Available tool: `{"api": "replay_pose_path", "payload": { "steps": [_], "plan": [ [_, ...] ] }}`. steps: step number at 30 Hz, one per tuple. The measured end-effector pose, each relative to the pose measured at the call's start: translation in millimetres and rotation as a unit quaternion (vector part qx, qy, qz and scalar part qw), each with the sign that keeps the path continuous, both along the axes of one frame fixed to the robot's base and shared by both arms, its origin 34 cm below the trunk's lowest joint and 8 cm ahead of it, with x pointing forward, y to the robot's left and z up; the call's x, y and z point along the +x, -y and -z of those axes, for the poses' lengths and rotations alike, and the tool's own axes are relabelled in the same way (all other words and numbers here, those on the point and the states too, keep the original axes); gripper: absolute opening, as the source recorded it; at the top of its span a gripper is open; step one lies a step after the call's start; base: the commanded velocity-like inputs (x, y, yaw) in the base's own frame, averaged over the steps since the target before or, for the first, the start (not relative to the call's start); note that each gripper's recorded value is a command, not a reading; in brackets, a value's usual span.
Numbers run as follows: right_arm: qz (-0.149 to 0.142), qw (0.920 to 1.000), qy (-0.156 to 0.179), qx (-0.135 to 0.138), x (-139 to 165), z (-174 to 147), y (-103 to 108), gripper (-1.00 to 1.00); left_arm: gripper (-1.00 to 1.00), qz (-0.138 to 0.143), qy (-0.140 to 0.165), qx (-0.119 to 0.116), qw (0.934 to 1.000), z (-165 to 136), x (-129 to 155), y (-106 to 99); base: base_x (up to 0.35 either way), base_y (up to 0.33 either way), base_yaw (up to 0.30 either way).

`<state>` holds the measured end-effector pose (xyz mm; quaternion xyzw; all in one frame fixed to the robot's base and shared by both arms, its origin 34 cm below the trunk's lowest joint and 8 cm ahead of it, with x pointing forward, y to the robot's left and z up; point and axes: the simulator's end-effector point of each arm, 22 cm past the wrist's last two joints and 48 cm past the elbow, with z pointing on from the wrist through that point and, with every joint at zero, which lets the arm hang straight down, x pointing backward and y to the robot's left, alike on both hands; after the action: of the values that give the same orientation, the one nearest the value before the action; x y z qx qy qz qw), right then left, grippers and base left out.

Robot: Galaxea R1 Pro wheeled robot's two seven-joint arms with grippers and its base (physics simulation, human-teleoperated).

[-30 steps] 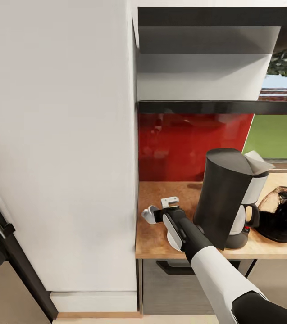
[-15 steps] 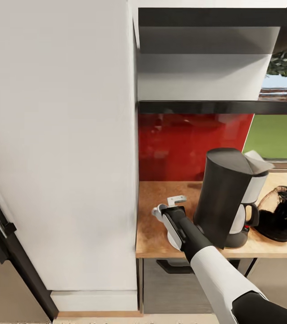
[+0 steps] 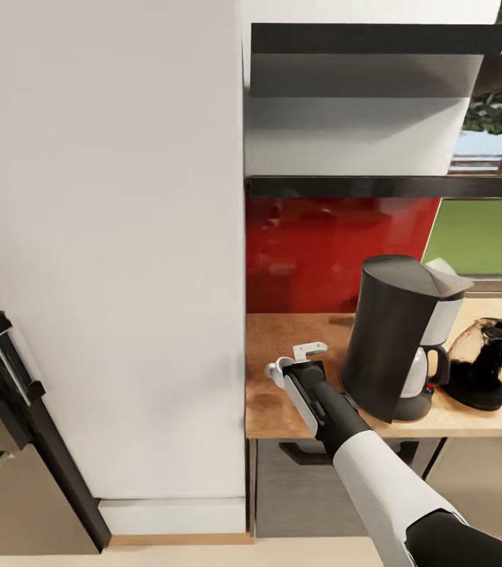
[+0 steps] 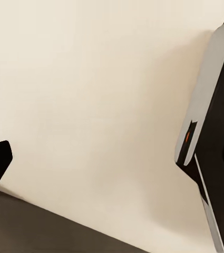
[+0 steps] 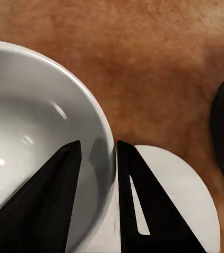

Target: Set up a coffee station on the kitchen countertop: keep the coffee maker on the countertop, move the bottle of coffee from the kitchen shelf to the counter next to the coffee maker, place a paper coffee filter on top of the coffee maker, put the saucer next to the coffee maker with the coffee cup on the saucer, and place the electric kettle next to the coffee maker.

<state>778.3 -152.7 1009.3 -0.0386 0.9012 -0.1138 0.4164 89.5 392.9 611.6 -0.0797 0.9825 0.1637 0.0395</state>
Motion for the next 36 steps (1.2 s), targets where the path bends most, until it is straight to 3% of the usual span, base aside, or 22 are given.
{"api": "replay_pose_path", "payload": {
  "steps": [22, 36],
  "plan": [
    [0.000, 1.0000, 0.000, 0.000, -0.1, 0.5, 0.1, -1.00, 1.00, 0.000, 0.000, 0.001, 1.0000, -0.1, 0.0, 0.0, -0.042, 0.059, -0.262],
    [-0.001, 1.0000, -0.005, -0.003, -1.3, 4.2, -0.1, -1.00, 1.00, 0.001, 0.000, 0.002, 1.0000, -0.3, 0.0, -1.2, 0.000, 0.000, -0.029]
  ]
}}
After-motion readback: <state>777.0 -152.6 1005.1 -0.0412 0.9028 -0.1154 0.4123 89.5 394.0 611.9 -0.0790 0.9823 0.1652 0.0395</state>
